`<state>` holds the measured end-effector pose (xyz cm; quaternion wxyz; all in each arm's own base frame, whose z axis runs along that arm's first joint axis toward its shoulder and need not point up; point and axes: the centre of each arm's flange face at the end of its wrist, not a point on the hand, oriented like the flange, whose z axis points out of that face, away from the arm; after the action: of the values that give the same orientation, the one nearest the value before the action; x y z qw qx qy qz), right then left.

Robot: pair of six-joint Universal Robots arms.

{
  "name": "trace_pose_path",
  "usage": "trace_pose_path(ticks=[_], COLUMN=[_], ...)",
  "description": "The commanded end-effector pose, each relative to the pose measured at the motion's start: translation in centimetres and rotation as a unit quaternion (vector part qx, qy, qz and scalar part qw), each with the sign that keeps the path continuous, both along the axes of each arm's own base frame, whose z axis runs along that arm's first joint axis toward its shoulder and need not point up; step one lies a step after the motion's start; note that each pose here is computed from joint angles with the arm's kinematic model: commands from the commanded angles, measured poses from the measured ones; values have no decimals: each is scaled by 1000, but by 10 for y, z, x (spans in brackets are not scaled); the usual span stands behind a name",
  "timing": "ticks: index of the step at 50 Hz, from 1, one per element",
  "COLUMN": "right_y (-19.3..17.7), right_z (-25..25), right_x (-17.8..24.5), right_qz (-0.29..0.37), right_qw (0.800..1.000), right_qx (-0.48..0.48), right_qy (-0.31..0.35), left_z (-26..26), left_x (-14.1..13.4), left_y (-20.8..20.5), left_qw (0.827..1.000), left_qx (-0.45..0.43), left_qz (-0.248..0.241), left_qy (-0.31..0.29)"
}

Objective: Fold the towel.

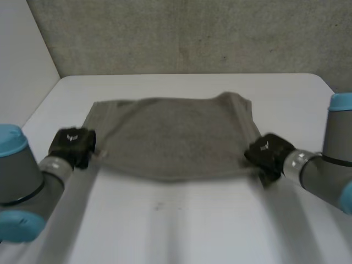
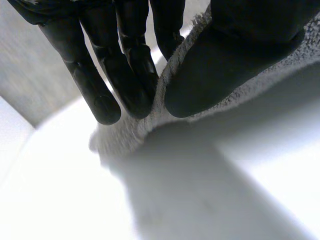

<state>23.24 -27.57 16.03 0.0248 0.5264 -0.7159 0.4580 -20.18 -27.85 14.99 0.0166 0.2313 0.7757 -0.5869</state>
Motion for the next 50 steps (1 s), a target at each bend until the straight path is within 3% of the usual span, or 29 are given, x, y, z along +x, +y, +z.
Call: trace_pose_path(ticks=[1, 8, 10, 12, 14, 23, 31, 38, 50], right_y=[68, 75, 54, 40, 9, -16, -8, -11, 8], right_z=[38, 87, 99, 97, 79, 55, 41, 37, 19], right_x=[-21, -20, -15, -13, -12, -17, -19, -30, -31], right_qz=[15, 39, 34, 27, 6, -52, -59, -115, -101], right_qw=[995, 999, 997, 996, 995, 993, 997, 993, 992], right_qx=[97, 0, -68, -89, -99, -81, -36, 7, 47], right_qy=[32, 4, -8, -9, 11, 68, 33, -24, -59], left_z=[40, 73, 86, 86, 77, 49, 42, 39, 31], left_x=[38, 40, 39, 39, 36, 36, 33, 31, 26], left_y=[79, 86, 68, 68, 37, 2, 9, 17, 25], left_qw=[986, 994, 997, 997, 997, 993, 992, 992, 994], left_qx=[144, 85, 32, 32, 20, 52, 62, 70, 72], left_qz=[59, 60, 64, 64, 69, 96, 92, 85, 63], left_qy=[-63, -46, -32, -32, -34, -52, -53, -55, -47])
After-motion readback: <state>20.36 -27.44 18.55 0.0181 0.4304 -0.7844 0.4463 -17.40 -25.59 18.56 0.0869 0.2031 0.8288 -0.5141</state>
